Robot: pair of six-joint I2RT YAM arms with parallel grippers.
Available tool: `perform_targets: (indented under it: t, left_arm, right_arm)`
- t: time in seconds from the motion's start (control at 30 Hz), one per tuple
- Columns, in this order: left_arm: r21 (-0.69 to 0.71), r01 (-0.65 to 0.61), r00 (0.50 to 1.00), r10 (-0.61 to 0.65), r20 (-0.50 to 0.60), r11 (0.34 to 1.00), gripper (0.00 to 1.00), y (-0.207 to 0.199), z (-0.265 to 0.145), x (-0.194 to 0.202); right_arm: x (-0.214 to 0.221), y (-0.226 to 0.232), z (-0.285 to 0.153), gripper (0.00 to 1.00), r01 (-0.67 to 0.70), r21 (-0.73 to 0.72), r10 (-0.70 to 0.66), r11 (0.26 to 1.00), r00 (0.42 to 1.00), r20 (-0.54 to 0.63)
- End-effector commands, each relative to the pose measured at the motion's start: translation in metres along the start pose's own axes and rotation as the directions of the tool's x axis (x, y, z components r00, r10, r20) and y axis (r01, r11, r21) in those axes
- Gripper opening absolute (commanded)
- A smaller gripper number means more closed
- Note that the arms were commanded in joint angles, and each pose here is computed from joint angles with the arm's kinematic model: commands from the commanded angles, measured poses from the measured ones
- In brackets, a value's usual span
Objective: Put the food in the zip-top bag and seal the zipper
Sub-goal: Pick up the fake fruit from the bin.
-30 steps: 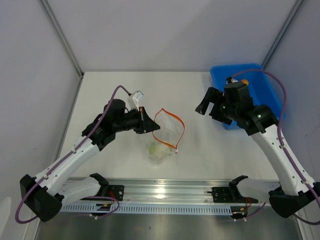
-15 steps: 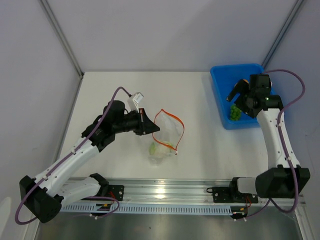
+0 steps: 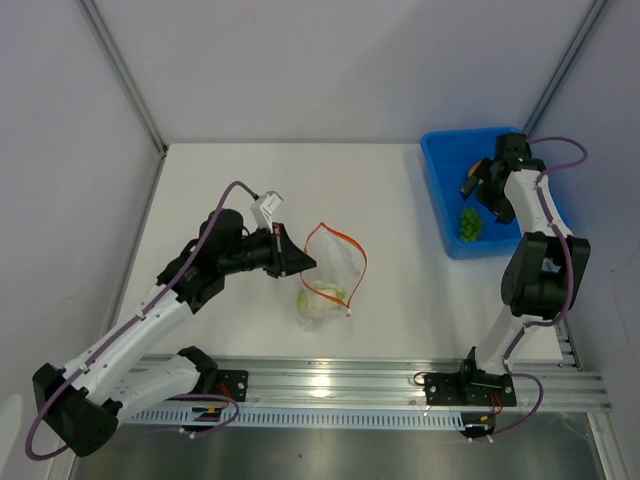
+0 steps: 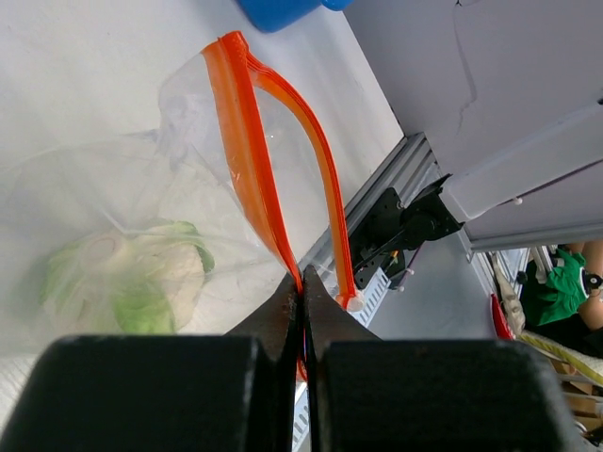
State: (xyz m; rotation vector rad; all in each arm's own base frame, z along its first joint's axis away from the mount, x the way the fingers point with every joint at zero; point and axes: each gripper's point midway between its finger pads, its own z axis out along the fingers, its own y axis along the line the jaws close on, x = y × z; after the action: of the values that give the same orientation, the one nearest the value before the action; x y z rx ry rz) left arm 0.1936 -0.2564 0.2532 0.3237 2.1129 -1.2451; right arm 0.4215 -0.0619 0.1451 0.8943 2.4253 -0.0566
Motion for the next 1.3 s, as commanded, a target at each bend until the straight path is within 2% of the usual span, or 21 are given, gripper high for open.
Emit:
perform_targets:
  t: [0.0, 0.33, 1.03, 1.23, 1.27]
  left_arm:
    - [0.037, -0.041, 0.999, 0.04, 0.023, 0.998, 0.01, -0.006, -0.004, -0.003]
    - [0.049, -0.034, 0.999, 0.033, 0.004, 0.998, 0.01, -0.005, 0.0, 0.0]
    - [0.041, -0.014, 1.0, 0.014, -0.008, 0.999, 0.0, -0.003, 0.001, 0.003]
    - [0.036, -0.012, 1.0, 0.012, -0.005, 0.999, 0.0, -0.002, -0.001, 0.004]
    - [0.038, -0.015, 1.0, 0.015, 0.001, 0.999, 0.01, -0.003, -0.002, 0.003]
  right_arm:
    - [-0.018, 0.002, 0.02, 0.99, 0.025, 0.033, -0.026, 0.999, 0.999, 0.025]
    - [-0.003, -0.012, 0.071, 0.99, 0.063, 0.15, -0.055, 0.987, 0.997, -0.062]
    - [0.038, -0.015, 0.118, 0.99, 0.132, 0.209, -0.095, 0.969, 0.979, -0.181]
    - [0.043, -0.008, 0.123, 0.9, 0.125, 0.18, -0.091, 0.976, 0.978, -0.187]
    - [0.043, -0.006, 0.124, 0.86, 0.127, 0.173, -0.093, 0.977, 0.977, -0.19]
